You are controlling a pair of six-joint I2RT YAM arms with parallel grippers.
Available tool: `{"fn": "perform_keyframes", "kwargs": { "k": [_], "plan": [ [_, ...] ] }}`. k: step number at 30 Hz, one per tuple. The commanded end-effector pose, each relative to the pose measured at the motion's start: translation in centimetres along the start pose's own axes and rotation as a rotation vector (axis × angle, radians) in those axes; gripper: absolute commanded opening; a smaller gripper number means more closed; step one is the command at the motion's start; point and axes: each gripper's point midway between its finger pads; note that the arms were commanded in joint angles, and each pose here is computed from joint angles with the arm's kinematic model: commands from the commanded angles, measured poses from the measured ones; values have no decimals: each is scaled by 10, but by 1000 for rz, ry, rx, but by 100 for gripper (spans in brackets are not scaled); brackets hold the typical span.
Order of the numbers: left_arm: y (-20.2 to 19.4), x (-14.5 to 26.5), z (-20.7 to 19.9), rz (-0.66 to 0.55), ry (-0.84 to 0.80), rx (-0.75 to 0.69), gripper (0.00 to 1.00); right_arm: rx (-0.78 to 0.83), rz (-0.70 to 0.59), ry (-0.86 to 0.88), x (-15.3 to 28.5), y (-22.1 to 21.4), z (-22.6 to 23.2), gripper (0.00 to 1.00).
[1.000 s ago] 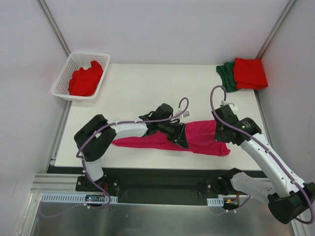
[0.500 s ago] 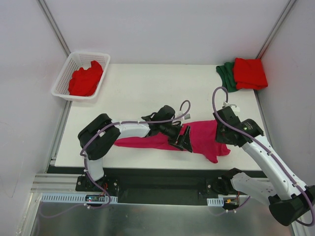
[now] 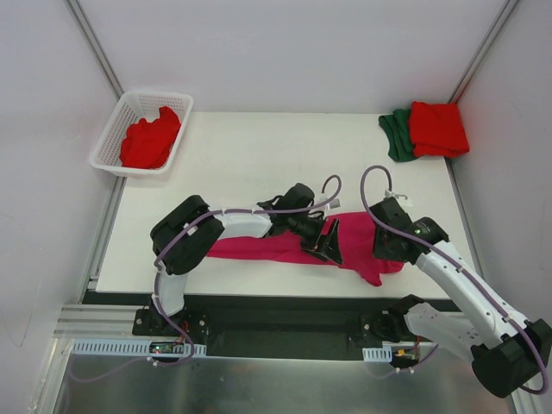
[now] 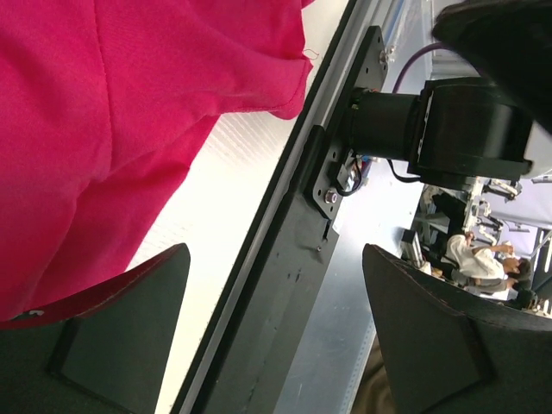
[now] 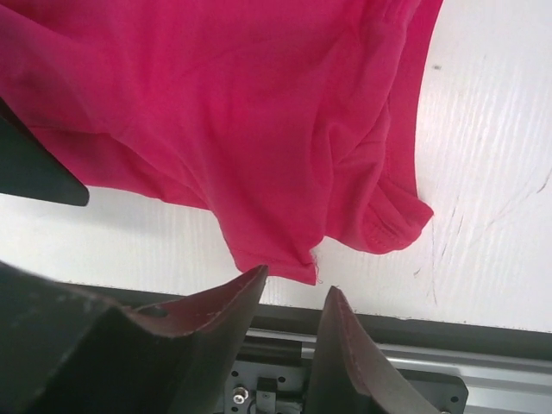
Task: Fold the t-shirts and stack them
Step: Fold the other side of the tshirt into a rectangle
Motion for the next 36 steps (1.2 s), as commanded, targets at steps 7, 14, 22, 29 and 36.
{"fn": "perform_keyframes", "kwargs": {
  "k": [7, 14, 22, 29, 36],
  "plan": [
    [6, -17, -11, 9, -34, -71, 81, -73, 30, 81, -22, -25, 28, 36],
    [6, -19, -9, 8, -35, -66, 82, -42, 78, 64, -23, -40, 32, 36],
    [5, -20, -8, 11, -39, -57, 82, -15, 119, 58, -30, -57, 37, 36],
    [5, -16, -7, 5, -40, -58, 82, -6, 130, 52, -36, -64, 42, 36],
    [10, 3, -3, -45, -34, -62, 82, 27, 152, 43, -40, -72, 47, 36]
  ]
}}
Point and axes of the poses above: each gripper's point midway between its finger pads, its own x axis back along the fingers, its own z axis along the line the jaws close on, y = z × x, and after that the axes turned 13 degrees about x, right-handed
